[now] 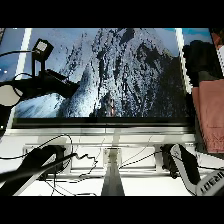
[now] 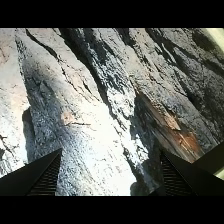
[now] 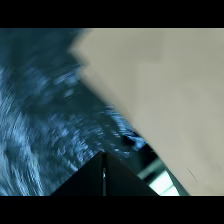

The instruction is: Fold the clothes and pants, and hang the long-sleeved shirts on hangers.

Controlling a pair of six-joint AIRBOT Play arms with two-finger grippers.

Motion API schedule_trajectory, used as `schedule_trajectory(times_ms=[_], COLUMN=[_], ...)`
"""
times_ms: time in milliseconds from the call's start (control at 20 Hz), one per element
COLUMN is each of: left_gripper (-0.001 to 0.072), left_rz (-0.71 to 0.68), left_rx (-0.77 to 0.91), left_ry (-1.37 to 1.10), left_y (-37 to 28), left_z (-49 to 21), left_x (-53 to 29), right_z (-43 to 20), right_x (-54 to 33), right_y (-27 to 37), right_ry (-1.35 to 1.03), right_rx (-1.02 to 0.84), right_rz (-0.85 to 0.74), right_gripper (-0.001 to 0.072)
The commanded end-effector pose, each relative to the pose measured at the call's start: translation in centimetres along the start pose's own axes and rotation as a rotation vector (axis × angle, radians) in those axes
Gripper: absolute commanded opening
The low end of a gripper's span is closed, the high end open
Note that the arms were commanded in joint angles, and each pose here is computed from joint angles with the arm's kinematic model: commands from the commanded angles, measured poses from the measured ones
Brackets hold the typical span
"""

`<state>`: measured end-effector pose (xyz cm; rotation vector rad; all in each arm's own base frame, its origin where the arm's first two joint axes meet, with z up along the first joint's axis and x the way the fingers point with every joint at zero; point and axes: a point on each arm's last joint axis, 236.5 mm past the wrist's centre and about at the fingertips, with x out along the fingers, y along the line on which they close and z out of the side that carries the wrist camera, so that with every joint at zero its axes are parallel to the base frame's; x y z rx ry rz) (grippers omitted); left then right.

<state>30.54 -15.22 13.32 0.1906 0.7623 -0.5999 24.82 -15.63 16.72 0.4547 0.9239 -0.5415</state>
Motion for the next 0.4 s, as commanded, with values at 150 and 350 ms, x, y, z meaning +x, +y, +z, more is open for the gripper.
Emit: schedule_trajectory(times_ms=[150, 350], left_gripper=[0.0704, 0.0704], left_rz=[0.001, 0.001], left_rx=[0.000, 0.000], left_ry=[-0.001, -0.001], left_y=[0.0, 0.0], left_z=[0.0, 0.0], left_x=[0.0, 0.0], right_z=[-0.4, -1.0], right_x=[1.2, 0.9], right_y=[10.3, 12.3], right_ry=[-0.071, -0.072], right_rx=[-0.540, -0.540], right_rz=[0.087, 0.160], right_gripper=[0.0018, 0.0019])
